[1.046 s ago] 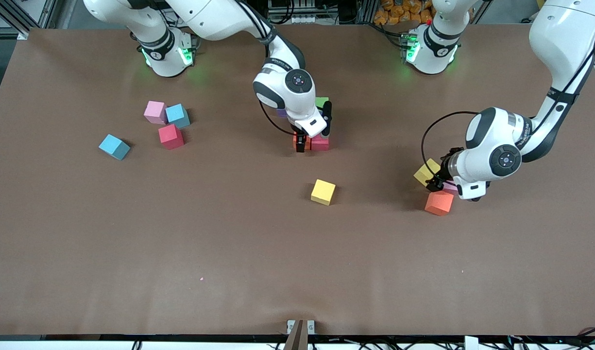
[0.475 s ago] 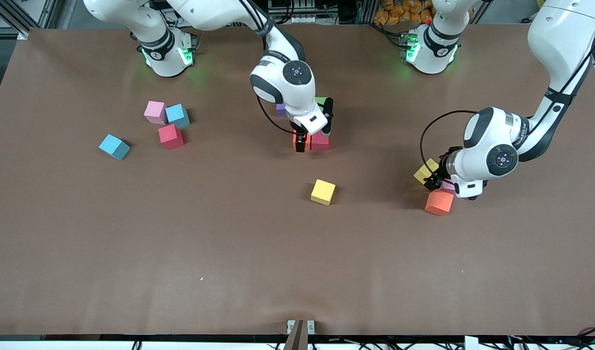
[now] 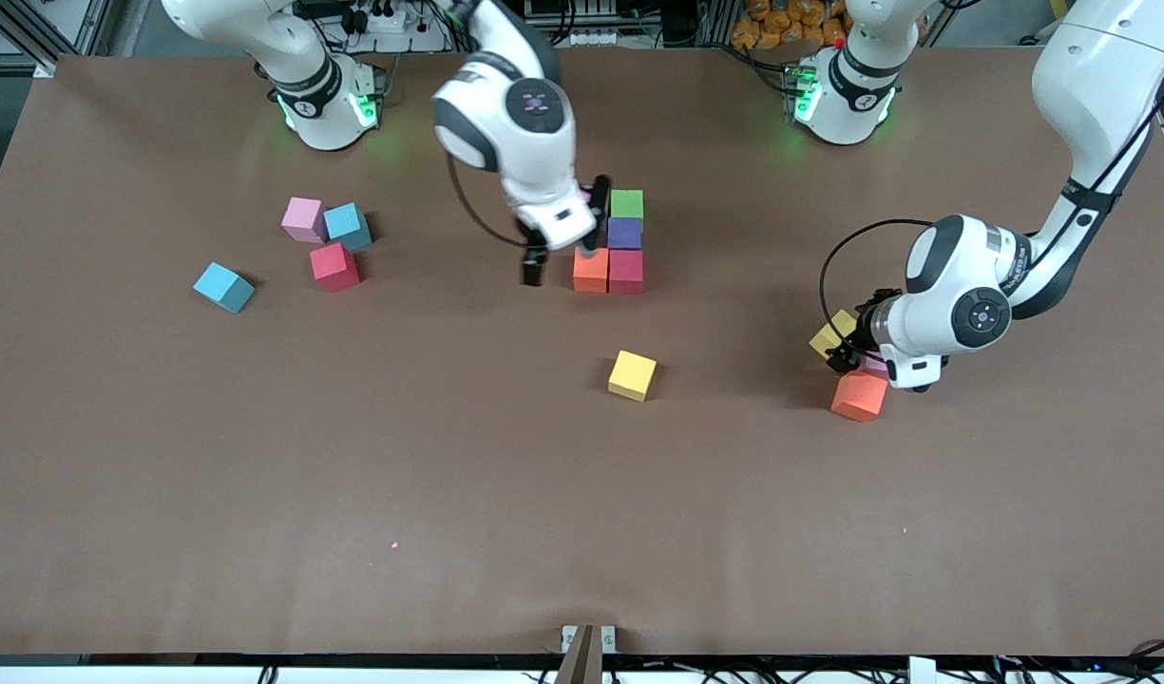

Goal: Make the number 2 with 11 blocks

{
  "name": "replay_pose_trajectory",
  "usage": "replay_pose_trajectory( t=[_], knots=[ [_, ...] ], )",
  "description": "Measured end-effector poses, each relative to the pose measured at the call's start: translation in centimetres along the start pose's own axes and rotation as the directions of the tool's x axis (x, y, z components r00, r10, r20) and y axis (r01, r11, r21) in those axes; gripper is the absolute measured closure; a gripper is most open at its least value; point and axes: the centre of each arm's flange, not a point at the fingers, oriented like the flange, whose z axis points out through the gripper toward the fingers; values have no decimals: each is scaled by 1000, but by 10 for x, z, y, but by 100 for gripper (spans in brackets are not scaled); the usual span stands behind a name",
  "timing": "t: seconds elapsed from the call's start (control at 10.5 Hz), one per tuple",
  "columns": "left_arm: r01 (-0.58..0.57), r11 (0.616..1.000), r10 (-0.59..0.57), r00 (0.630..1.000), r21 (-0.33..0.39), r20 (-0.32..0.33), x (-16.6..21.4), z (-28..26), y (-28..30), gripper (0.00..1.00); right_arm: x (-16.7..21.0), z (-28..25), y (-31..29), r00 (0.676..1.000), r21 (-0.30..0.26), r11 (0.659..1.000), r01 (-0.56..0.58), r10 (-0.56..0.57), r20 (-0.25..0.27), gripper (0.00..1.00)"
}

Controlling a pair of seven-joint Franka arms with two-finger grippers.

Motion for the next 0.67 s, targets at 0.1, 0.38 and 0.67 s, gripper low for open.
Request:
replay_pose_trajectory(
  t=[0.1,0.38,0.67],
  knots=[
    [1,1000,-1,1000,0,6,1,3,0,0,-45,2,34,999,4,999,-42,42,15,0],
    [-1,1000,1,1000,-1,18,2,8,2,12,-137,13,97,985,21,986,-166,165,41,0],
    [-6,1000,6,1000,-8,16,2,6,5,36,-213,56,123,931,118,924,-362,355,79,0]
  ],
)
